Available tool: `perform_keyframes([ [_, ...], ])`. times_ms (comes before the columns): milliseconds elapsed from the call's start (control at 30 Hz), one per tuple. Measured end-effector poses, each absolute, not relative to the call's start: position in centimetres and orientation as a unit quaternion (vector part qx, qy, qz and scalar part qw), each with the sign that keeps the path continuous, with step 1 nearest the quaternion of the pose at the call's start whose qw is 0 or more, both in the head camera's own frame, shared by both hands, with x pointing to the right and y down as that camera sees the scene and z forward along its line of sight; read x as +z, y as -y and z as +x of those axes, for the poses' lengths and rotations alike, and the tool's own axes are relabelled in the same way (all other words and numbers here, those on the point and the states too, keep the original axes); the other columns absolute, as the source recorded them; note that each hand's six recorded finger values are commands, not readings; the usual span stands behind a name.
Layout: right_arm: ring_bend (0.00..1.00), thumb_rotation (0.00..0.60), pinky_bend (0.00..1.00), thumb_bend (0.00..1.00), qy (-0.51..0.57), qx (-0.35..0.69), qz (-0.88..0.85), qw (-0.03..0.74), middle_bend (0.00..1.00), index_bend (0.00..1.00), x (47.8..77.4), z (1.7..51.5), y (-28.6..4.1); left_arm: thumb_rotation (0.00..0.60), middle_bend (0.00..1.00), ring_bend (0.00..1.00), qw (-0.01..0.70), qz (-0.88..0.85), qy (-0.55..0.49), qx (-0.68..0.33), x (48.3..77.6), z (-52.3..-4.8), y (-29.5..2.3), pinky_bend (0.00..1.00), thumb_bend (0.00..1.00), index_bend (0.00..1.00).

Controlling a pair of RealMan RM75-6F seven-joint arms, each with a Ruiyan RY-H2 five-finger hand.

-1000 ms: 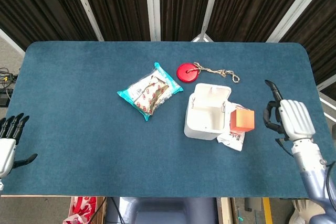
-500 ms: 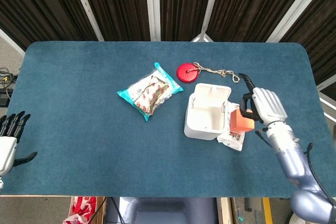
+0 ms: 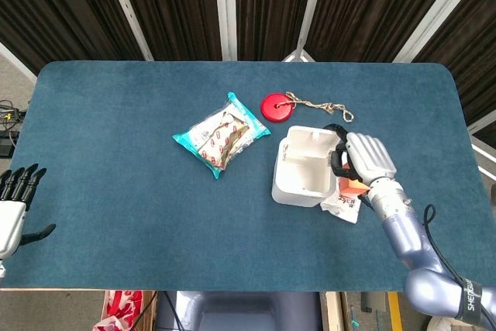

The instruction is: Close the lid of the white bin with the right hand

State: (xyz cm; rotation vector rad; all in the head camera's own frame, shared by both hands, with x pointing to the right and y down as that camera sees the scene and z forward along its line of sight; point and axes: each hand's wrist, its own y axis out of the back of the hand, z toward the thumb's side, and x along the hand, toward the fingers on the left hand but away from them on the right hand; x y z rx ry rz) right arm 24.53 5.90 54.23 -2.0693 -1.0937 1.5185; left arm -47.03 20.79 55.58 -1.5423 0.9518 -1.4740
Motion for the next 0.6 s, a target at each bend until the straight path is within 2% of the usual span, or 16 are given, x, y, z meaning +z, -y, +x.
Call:
perform_keyframes([
  [333, 0.77, 0.6, 0.73, 0.69, 0.373, 0.535, -0.738, 0.172, 0.71, 0.27, 53.4, 24.2, -7.2, 0.6, 0.0, 0.0, 0.394, -0.606, -0.375, -0.58, 55.4, -47.0, -21.0, 0.0, 0.0, 0.0],
  [600, 0.77, 0.6, 0.73, 0.69, 0.348, 0.521, -0.762, 0.166, 0.71, 0.24, 52.0, 23.1, -9.5, 0.6, 0.0, 0.0, 0.395, -0.606, -0.374, -0.58, 55.4, -46.8, -21.1, 0.0, 0.0, 0.0],
])
